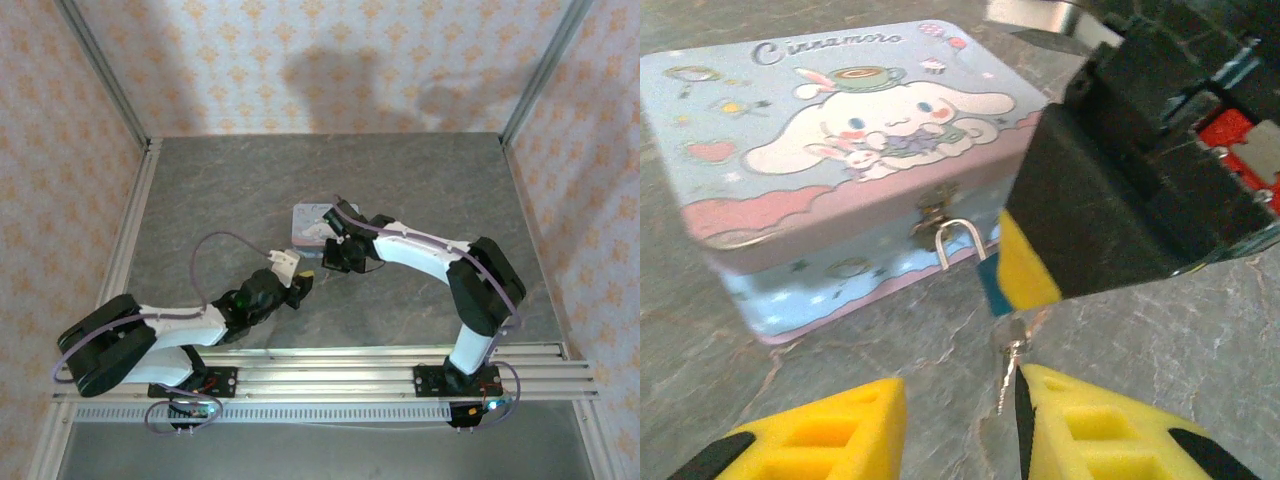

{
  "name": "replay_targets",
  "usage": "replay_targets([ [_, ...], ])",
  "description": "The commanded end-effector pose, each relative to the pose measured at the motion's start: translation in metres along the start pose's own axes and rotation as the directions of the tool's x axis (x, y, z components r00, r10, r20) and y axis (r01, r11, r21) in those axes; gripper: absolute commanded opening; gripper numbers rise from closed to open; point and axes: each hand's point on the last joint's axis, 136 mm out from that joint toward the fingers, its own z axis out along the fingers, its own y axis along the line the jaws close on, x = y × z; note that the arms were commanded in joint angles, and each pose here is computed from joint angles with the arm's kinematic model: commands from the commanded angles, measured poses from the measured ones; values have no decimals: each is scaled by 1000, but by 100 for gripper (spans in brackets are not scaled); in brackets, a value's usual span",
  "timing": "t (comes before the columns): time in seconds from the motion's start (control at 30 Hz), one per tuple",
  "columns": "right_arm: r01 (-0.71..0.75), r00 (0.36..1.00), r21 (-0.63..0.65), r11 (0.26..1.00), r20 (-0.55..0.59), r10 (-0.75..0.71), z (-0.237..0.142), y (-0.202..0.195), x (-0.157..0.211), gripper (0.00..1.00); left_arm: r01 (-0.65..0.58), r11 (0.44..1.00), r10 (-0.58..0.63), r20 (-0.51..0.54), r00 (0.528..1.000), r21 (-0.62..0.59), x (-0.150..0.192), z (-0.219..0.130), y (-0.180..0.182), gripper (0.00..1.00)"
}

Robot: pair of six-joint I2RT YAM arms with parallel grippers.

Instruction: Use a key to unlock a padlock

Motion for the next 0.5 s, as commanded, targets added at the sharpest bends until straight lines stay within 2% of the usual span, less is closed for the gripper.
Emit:
replay_targets([
  [0.0, -14, 1000, 2, 1000, 21, 14, -3, -11, -1, 0, 13, 996, -18, -56, 998, -91, 17, -11, 21, 34],
  [0.23, -116, 993, -62, 991, 31, 118, 3, -5, -4, 0, 48, 988, -51, -16, 999, -149, 13, -32, 39, 34],
  [0.47, -338, 934, -161, 927, 60, 351, 18, -5, -10, 0, 89, 983, -82, 49, 995, -162, 6, -56, 50, 35],
])
